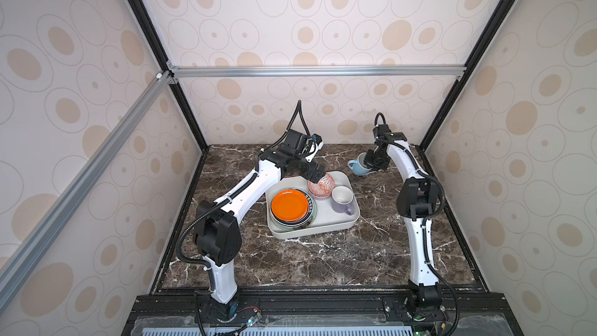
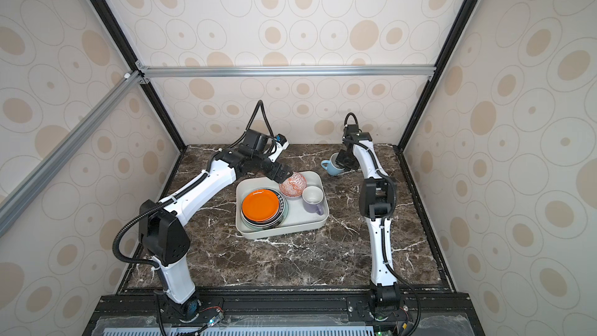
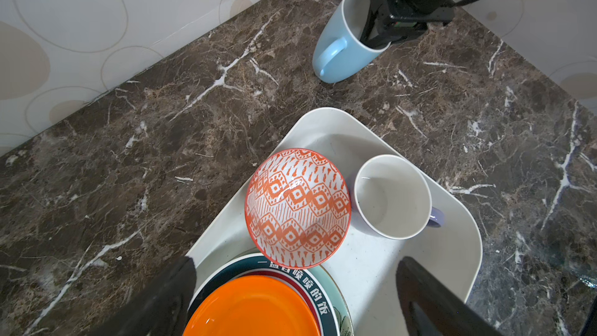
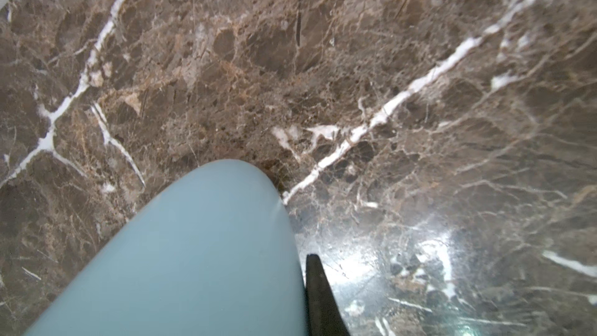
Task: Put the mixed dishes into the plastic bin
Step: 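Lift the light blue mug and carry it over the bin with the right gripper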
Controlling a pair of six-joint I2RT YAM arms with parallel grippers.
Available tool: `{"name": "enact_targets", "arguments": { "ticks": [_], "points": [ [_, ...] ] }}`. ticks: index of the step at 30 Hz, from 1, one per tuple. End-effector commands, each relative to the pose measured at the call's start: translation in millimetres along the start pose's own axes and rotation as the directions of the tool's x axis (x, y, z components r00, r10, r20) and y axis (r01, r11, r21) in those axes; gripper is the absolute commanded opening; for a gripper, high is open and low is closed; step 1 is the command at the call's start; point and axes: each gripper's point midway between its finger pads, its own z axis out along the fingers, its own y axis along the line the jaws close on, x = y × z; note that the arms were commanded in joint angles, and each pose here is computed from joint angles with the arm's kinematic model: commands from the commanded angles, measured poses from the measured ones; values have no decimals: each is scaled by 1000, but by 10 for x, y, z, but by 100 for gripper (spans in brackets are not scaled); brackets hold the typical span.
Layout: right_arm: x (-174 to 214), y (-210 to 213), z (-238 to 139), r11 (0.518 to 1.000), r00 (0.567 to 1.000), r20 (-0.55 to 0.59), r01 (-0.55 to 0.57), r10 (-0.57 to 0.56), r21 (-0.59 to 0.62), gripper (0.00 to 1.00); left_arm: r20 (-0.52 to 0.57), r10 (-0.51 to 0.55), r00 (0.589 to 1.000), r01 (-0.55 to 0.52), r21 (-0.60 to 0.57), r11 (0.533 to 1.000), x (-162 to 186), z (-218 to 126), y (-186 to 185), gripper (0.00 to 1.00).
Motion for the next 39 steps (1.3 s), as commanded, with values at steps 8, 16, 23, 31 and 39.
{"name": "enact_targets", "arguments": {
  "ticks": [8, 16, 23, 31, 39],
  "points": [
    [202, 165, -1224, 994, 991, 87, 108, -105, -30, 10, 86, 48, 995, -46, -24, 999, -48, -276, 146, 98],
    [736, 424, -1670, 977, 975, 63, 213, -212, -25, 10, 128, 3, 992, 3, -47, 999, 41, -461, 314, 99],
    [1354, 645, -1801, 949, 949, -18, 315, -316, -19, 9, 148, -19, 989, 26, -50, 998, 154, -618, 286, 99],
    [1849, 806, -1849, 915, 911, -93, 403, -403, -23, 8, 159, -32, 987, 44, -73, 996, 306, -763, 268, 99],
    [2263, 899, -1723, 882, 867, -178, 470, -466, -18, 7, 160, -32, 987, 47, -90, 995, 399, -837, 276, 99]
  ]
}}
